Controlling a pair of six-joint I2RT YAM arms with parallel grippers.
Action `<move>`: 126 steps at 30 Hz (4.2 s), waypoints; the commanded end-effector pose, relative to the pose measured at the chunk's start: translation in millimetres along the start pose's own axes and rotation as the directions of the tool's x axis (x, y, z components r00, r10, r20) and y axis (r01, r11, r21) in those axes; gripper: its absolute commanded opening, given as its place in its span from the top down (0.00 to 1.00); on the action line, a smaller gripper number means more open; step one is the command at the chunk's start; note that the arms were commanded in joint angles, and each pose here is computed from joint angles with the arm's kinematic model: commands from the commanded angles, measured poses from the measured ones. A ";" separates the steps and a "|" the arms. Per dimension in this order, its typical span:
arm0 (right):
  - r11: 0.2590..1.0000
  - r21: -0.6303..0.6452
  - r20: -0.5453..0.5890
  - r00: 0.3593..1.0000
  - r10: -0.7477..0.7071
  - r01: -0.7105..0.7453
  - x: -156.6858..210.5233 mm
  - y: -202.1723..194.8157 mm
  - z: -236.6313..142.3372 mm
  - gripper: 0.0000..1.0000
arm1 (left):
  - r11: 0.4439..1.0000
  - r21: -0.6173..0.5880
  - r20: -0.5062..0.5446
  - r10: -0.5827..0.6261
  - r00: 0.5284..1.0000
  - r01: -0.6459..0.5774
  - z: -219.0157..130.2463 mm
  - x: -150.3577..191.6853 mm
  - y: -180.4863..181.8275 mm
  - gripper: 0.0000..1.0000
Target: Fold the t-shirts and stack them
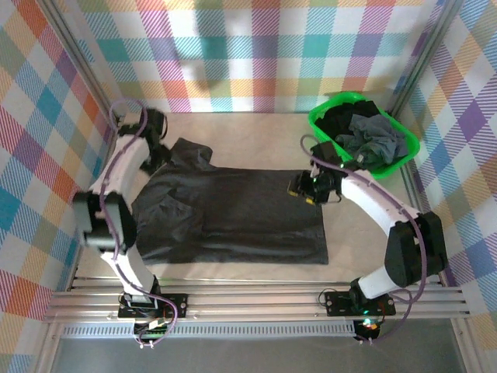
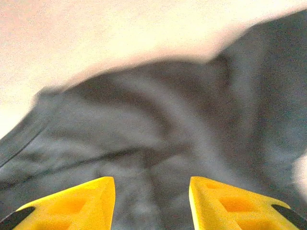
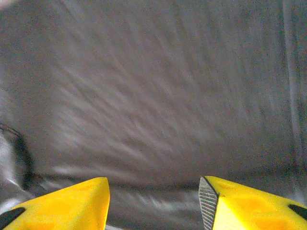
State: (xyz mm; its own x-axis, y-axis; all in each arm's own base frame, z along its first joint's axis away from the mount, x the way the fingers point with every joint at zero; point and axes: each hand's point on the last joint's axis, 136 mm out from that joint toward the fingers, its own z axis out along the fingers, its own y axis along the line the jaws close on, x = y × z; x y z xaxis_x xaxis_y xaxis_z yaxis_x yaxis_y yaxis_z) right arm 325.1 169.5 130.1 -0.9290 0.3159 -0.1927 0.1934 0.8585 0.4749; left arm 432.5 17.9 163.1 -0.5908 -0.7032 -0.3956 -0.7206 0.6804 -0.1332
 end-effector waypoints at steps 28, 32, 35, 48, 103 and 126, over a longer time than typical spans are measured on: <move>0.989 -0.126 0.070 0.995 -0.065 0.074 -68.3 37.1 -5.2 0.48 | 0.948 0.237 0.032 0.209 0.977 -0.211 197.3 -49.3 -146.3 0.43; 0.990 -0.126 0.066 0.996 -0.063 0.071 -67.3 35.8 -2.9 0.48 | 0.948 0.224 -0.005 0.234 0.972 -0.227 203.9 -35.2 -144.4 0.48; 0.990 -0.126 0.064 0.996 -0.060 0.068 -68.0 35.5 0.1 0.48 | 0.945 0.223 -0.025 0.251 0.968 -0.240 202.6 -23.9 -147.8 0.57; 0.999 -0.027 0.085 0.996 -0.035 0.037 -80.0 21.0 8.4 0.52 | 0.964 0.054 -0.105 0.264 0.959 -0.260 184.3 1.3 -121.4 1.00; 0.929 0.364 0.282 0.941 -0.184 0.072 -104.6 -41.9 21.7 1.00 | 0.998 0.049 0.105 0.020 0.994 -0.026 -95.5 18.9 52.1 1.00; 0.885 0.465 -0.051 0.997 0.052 -0.022 41.6 -122.3 23.5 1.00 | 0.969 -0.207 0.019 -0.134 0.991 0.135 -73.4 155.7 232.9 1.00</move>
State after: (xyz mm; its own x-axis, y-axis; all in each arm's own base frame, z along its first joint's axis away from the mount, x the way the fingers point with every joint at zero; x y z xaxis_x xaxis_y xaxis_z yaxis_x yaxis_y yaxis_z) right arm 281.8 86.9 48.2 -0.9295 0.3281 -0.1685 0.3259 0.9445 0.0410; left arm 155.7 49.5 140.0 -0.5086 -0.7626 -0.3996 -0.8312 0.5560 -0.0031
